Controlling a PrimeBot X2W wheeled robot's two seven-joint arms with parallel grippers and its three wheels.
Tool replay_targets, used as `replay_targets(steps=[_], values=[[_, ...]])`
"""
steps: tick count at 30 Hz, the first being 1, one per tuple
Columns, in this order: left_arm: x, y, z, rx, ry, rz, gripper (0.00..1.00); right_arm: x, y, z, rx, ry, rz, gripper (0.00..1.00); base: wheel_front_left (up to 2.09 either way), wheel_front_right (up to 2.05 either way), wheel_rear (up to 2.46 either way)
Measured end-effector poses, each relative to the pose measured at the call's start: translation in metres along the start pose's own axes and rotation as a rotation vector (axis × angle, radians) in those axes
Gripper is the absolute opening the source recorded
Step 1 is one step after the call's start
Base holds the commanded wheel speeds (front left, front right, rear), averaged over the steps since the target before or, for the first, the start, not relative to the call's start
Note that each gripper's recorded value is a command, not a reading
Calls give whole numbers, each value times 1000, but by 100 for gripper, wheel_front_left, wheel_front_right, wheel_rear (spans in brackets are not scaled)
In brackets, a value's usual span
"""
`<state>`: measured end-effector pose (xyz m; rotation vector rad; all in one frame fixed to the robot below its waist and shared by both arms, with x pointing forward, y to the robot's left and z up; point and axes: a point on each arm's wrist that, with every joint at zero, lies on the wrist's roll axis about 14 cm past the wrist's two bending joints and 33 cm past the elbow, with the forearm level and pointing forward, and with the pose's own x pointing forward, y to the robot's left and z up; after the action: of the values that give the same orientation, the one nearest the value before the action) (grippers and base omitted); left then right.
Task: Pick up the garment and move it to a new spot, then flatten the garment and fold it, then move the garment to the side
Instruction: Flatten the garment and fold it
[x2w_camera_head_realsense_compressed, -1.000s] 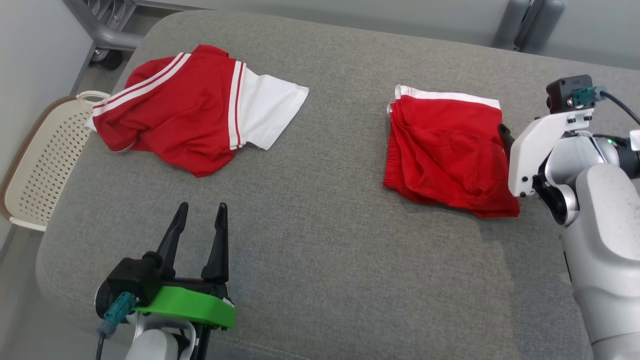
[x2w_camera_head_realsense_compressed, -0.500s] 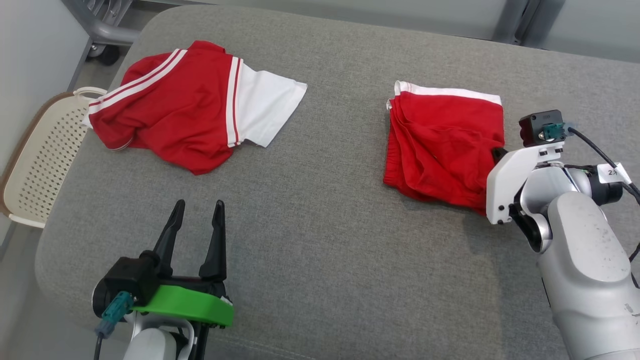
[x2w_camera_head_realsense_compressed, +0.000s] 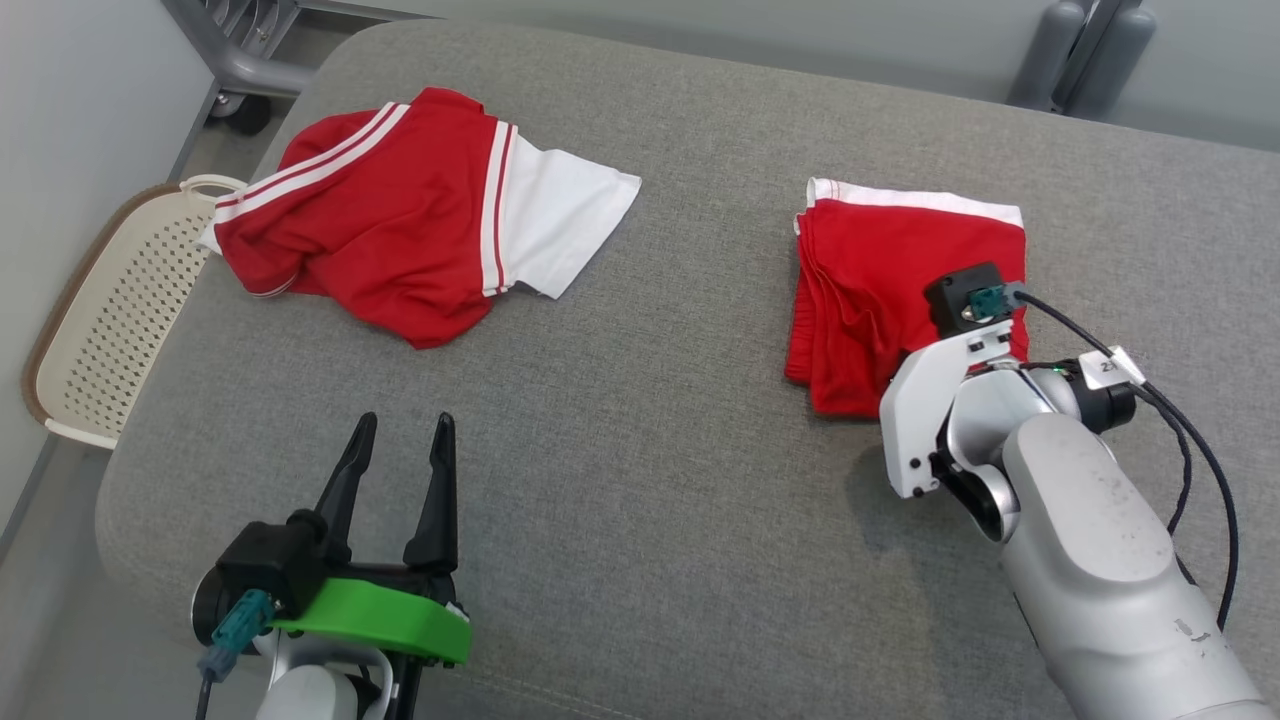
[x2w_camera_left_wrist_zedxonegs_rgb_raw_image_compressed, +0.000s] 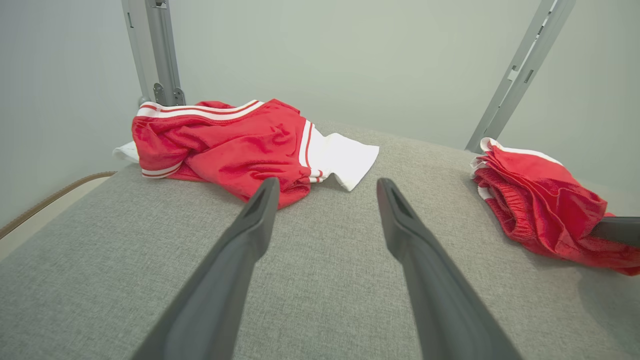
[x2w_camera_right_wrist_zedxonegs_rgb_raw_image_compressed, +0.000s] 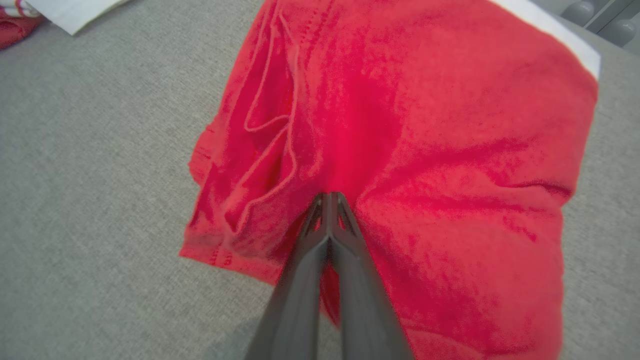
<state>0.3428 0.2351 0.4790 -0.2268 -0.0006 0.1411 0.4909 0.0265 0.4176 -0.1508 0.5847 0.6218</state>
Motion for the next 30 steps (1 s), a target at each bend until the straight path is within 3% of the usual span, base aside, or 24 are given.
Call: replay_targets(steps=[6,16,24,25,26,27,30], values=[[-5,-1,0,-9,-2,-1,100,-4,30,-7,-69,29,68,0,0,0,0],[-9,0,1,-13,-6,2,100,-5,65,-4,-93,26,150,0,0,0,0],[-10,3,3,-14,-12,10,100,-5,73,36,-42,-65,182,0,0,0,0],[-10,3,4,-14,-14,11,100,-6,71,45,-32,-85,178,18,0,0,0],[-10,3,5,-15,-17,12,100,-7,67,54,-24,-107,170,85,0,0,0],[-10,4,6,-15,-20,12,100,-8,61,62,-5,-122,156,100,0,0,0],[-9,4,13,-3,-42,9,100,-14,34,76,37,-152,91,100,0,0,0]])
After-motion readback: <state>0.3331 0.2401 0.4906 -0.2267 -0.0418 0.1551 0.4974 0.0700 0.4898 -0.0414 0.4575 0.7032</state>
